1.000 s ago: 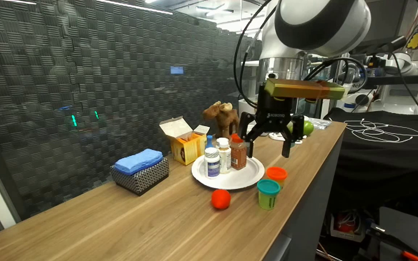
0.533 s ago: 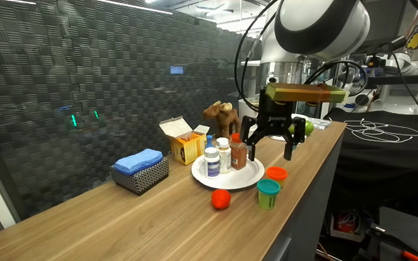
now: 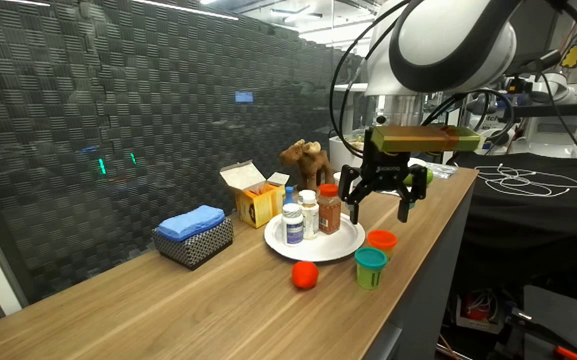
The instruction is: Pick up the bottles and small containers from the table and put them on the white plate.
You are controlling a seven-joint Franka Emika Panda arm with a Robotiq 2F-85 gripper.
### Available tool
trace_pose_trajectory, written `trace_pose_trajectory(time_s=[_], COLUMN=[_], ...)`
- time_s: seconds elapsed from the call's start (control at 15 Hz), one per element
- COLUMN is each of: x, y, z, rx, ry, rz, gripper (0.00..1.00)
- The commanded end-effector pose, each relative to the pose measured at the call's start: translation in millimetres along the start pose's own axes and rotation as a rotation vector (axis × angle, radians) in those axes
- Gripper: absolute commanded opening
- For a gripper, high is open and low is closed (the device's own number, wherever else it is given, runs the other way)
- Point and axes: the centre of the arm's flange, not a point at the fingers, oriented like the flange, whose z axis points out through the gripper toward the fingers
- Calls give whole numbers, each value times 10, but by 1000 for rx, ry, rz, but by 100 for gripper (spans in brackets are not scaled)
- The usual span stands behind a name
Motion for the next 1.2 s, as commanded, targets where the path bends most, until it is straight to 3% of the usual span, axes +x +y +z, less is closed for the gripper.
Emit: trace_pose_trajectory(time_s=[0.0,0.6,0.67,0.73,1.13], x=[-33,40,52,58,-6], y=[100,43,37,34,95], z=[98,388,409,428,421], rx=[-16,-32,-30,-28,-20], ry=[22,-23,-28,-28,-25], rz=[20,42,45,48,93], gripper=[100,100,94,74,29])
